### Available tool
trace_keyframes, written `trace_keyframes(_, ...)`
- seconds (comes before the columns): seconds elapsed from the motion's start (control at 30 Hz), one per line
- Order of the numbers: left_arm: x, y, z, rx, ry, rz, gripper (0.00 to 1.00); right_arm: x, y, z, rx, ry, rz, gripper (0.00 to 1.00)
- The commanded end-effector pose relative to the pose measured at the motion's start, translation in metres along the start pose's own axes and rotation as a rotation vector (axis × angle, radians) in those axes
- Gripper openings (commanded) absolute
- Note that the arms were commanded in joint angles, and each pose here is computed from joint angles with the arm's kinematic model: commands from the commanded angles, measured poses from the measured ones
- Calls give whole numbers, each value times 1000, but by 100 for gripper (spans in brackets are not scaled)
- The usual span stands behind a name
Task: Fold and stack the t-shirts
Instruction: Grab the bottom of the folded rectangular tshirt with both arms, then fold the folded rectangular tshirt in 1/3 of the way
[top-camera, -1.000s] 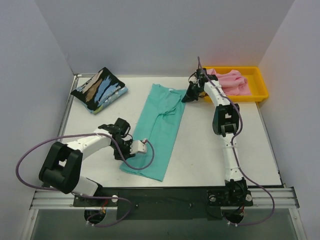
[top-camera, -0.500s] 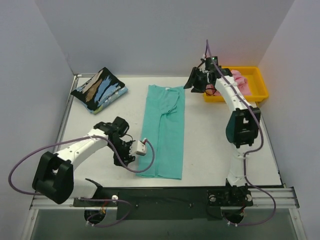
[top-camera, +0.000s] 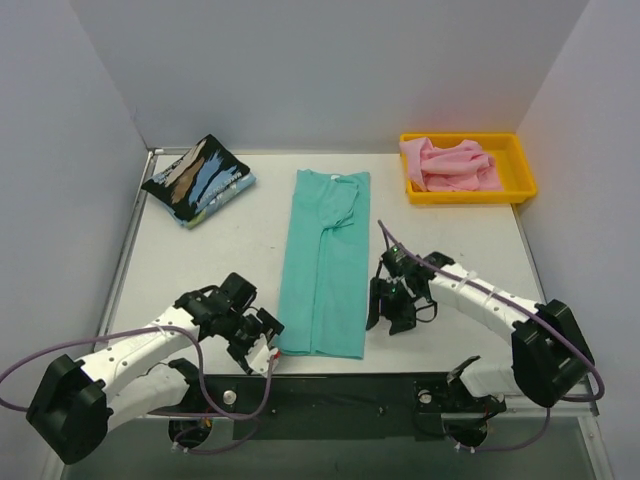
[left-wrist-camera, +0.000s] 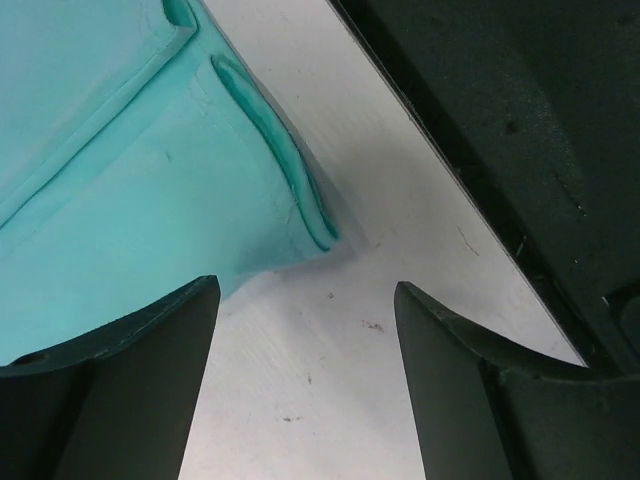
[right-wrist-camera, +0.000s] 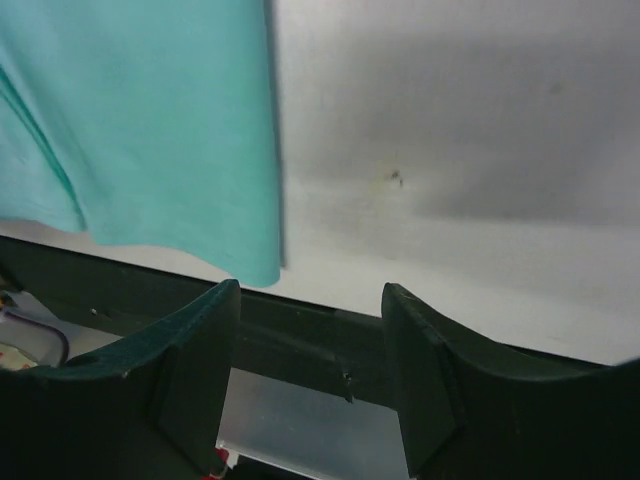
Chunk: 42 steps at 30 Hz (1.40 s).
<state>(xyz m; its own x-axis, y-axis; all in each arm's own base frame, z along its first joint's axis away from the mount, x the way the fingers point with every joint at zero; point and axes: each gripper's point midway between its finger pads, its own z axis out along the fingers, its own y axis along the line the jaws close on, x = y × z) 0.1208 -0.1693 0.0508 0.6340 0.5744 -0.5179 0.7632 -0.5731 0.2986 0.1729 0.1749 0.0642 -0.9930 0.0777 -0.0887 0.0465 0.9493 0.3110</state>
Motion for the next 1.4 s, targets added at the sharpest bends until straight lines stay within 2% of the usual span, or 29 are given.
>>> trace_keyframes(0.0,-11,27,12,-91,-57,110,80,42,17,18,-71,-8,117,54)
trace_keyframes(0.17,-2,39,29,-152,-30,49,72,67,11,52,-63,33,175,52)
trace_keyframes(0.23,3,31,37,-126,-16,60,68,66,11,59,-66,33,199,51)
trace_keyframes(0.33,7,20,42,-102,-11,60,54,64,18,67,-92,30,207,49)
trace_keyframes(0.4,6,16,42,-104,-9,70,43,64,21,70,-96,49,196,38)
trace_keyframes(0.43,5,15,42,-105,-12,67,38,66,22,72,-95,66,192,20)
trace_keyframes(0.47,4,15,41,-107,-12,57,29,67,21,73,-96,73,182,14)
trace_keyframes(0.5,0,16,39,-115,-19,41,25,70,22,71,-103,84,176,5)
trace_keyframes(0.53,-3,17,37,-119,-26,28,16,72,21,70,-104,84,165,0)
trace_keyframes(0.63,-19,9,26,-102,-60,-87,0,83,11,54,-82,102,133,0)
trace_keyframes(0.67,-27,7,23,-95,-83,-112,0,91,3,49,-48,128,119,0)
trace_keyframes(0.83,-65,-16,-1,-67,-199,-295,0,119,9,17,-105,171,9,0)
trace_keyframes(0.9,-75,-9,-11,-112,-226,-338,0,121,16,5,-142,175,2,0)
trace_keyframes(0.93,-74,-4,-14,-144,-218,-425,0,117,21,-2,-161,159,4,0)
trace_keyframes(1.0,-73,17,-21,-224,-206,-488,0,108,28,-8,-194,150,16,0)
trace_keyframes(1.07,-67,34,-23,-264,-182,-555,0,81,31,-14,-223,119,71,0)
trace_keyframes(1.1,-68,45,-28,-291,-185,-570,0,68,37,-20,-242,91,41,0)
trace_keyframes(1.13,-58,55,-26,-301,-177,-641,0,55,34,-19,-224,88,59,0)
trace_keyframes(1.17,-62,67,-32,-314,-210,-658,0,40,44,-28,-246,56,18,0)
trace_keyframes(1.27,-31,121,-54,-436,-266,-843,0,10,50,-27,-231,78,0,0)
trace_keyframes(1.37,-7,156,-66,-498,-258,-877,0,-29,54,-21,-233,76,-16,0)
